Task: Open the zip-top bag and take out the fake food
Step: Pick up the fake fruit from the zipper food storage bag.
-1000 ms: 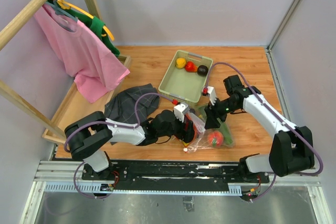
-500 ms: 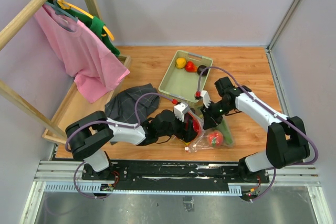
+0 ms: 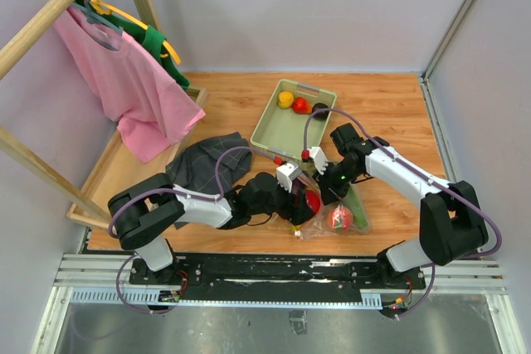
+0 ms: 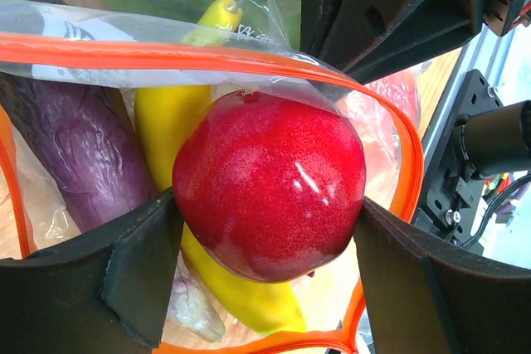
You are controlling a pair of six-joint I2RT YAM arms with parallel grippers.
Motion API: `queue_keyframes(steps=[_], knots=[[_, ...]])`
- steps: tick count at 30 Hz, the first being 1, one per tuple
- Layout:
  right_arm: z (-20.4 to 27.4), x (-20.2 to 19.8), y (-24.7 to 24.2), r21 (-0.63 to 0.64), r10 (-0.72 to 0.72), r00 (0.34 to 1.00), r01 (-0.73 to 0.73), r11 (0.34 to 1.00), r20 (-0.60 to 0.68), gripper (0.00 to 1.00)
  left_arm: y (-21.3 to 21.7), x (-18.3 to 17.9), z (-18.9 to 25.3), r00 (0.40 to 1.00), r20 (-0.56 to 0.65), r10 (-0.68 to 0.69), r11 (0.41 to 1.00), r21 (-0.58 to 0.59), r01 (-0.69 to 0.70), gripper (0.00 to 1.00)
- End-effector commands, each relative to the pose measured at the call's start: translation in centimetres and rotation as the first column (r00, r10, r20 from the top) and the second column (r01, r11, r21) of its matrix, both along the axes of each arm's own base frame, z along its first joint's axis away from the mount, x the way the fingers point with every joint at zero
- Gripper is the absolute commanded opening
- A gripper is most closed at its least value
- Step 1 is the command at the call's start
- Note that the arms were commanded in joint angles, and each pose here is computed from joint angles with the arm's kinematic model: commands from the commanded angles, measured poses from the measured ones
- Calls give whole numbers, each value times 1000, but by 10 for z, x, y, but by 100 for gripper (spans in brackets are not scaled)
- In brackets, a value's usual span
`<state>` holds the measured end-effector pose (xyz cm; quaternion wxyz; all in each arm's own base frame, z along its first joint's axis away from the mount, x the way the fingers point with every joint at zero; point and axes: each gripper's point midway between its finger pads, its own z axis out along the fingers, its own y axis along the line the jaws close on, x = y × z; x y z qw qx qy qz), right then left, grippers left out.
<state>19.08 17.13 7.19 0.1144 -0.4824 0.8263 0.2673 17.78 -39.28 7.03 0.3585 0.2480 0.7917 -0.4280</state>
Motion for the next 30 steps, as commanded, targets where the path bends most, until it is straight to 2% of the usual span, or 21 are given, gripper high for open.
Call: queue_keyframes(steps=[1, 11, 12, 14, 17, 25, 30], knots=[[11, -12, 20, 83, 56, 998, -53, 995, -40, 4, -11, 4, 1, 1000, -3, -14, 1000, -19, 14, 74], [10, -14, 21, 87, 61, 997, -57, 995, -52, 4, -14, 8, -1, 1000, -19, -9, 1000, -27, 9, 77], [10, -13, 20, 81, 60, 997, -56, 995, -47, 3, -13, 9, 0, 1000, -17, -2, 1000, -27, 2, 74], [9, -10, 17, 62, 52, 998, -50, 997, -33, 4, -10, 11, 4, 1000, -13, 15, 999, -33, -15, 60], [9, -4, 11, 48, 27, 999, -26, 999, -18, 4, -4, 11, 14, 999, 0, 35, 998, -50, -35, 48], [11, 6, -1, 28, -20, 999, 19, 999, 30, 3, 16, 4, 33, 998, 11, 64, 995, -81, -63, 40], [14, 7, -4, 36, -24, 999, 22, 999, 44, 4, 25, 2, 36, 996, 7, 86, 992, -93, -85, 39]])
